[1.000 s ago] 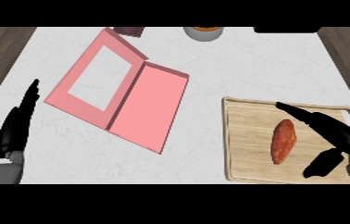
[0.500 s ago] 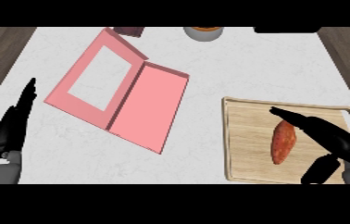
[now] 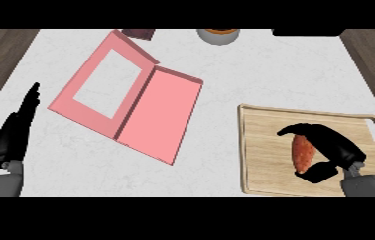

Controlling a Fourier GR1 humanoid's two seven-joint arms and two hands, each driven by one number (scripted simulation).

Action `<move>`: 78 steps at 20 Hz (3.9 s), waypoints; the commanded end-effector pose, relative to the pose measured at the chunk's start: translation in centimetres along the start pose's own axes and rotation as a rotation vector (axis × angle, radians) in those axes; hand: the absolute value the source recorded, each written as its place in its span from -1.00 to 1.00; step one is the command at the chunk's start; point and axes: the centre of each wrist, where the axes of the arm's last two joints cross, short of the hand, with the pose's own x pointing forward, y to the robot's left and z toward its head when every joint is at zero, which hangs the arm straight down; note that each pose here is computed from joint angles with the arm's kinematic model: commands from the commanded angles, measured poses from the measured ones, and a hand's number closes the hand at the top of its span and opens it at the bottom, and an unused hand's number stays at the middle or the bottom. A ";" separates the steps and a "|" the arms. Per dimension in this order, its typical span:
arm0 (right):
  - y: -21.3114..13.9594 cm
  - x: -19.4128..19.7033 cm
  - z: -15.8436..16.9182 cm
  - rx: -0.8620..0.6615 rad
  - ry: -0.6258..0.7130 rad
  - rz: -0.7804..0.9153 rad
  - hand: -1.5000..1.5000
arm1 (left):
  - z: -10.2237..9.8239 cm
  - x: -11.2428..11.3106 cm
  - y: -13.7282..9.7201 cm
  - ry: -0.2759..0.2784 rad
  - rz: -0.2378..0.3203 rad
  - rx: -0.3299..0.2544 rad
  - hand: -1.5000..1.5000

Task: Pick the sweet potato from the tray and place it in the cardboard box

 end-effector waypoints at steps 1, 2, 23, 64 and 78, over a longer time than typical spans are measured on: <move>1.0 1.1 -1.7 -0.122 -0.009 0.058 1.00 | -0.6 0.7 0.5 -0.012 0.007 -0.009 0.00; 0.5 -0.7 -0.8 -0.139 0.003 0.057 1.00 | 0.9 0.2 0.6 0.008 0.002 0.001 0.00; -10.6 7.0 -6.9 -0.535 -0.349 0.345 1.00 | 0.1 0.0 -0.9 0.000 0.006 0.010 0.00; -7.5 32.8 -16.0 -0.447 -0.423 -0.031 1.00 | -0.7 2.2 -2.3 -0.067 0.001 -0.071 0.00; -5.6 30.1 -17.3 -0.445 -0.526 -0.281 -1.00 | -2.8 4.0 -3.3 -0.100 -0.002 -0.071 0.00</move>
